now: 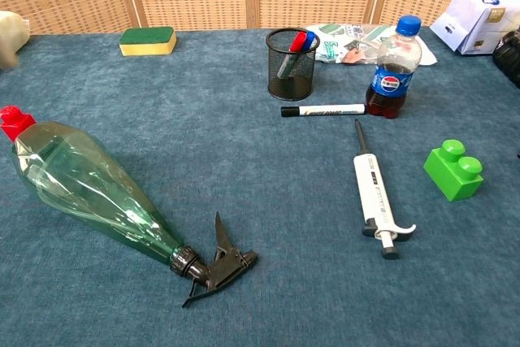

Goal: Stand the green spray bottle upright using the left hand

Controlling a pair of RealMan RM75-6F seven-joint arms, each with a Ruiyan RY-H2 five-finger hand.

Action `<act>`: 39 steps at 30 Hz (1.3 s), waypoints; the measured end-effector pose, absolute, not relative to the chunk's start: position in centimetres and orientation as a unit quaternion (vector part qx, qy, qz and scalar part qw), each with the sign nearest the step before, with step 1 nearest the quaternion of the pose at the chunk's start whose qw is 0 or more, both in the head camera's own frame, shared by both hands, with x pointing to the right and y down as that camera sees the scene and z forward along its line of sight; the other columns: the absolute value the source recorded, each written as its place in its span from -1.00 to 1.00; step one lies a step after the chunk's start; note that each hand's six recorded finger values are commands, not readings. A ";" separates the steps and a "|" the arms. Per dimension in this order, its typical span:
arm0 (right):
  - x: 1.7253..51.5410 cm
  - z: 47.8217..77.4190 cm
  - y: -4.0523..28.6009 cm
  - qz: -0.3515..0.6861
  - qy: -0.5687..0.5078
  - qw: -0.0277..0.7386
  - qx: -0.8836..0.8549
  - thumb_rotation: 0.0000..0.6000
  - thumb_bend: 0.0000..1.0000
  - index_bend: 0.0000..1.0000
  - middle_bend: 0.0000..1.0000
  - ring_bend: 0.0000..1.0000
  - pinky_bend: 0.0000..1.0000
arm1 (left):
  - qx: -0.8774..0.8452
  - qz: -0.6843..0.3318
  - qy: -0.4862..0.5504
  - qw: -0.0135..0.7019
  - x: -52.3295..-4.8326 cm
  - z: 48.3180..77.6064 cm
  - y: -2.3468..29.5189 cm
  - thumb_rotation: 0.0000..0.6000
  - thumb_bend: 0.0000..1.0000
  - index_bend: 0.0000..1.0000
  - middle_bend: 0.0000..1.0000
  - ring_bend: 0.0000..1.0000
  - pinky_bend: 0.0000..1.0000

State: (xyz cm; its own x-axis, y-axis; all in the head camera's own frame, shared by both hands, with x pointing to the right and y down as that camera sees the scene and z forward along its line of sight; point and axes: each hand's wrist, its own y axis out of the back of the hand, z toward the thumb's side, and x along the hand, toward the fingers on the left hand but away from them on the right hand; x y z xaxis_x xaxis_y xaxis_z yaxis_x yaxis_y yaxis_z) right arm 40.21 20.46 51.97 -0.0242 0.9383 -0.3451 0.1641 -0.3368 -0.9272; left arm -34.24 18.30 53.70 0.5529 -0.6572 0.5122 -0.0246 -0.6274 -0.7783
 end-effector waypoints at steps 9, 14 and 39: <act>40.9 51.1 21.1 0.548 -0.468 0.351 -0.597 1.00 0.12 -0.79 -0.55 -0.90 -0.89 | -0.804 -0.409 0.072 0.425 -28.6 55.8 18.0 1.00 -0.50 -0.55 -0.59 -0.67 -0.58; 41.5 50.6 21.4 0.547 -0.477 0.351 -0.592 1.00 0.12 -0.79 -0.55 -0.90 -0.89 | -0.797 -0.393 0.025 0.458 -24.9 57.2 17.9 1.00 -0.50 -0.54 -0.61 -0.69 -0.63; 43.8 49.5 22.4 0.545 -0.499 0.348 -0.576 1.00 0.12 -0.79 -0.55 -0.90 -0.89 | -0.778 -0.386 -0.078 0.490 -17.1 63.4 21.6 1.00 -0.50 -0.54 -0.67 -0.74 -0.65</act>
State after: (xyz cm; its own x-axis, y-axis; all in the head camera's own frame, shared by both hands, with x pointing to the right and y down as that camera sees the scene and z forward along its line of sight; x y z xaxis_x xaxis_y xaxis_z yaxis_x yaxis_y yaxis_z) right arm 43.77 22.44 49.49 -0.0934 0.9552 -0.2807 0.1953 -0.2589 -0.9460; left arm -17.06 21.57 63.43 0.6903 -0.2565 0.6766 0.4990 -0.5083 -0.7019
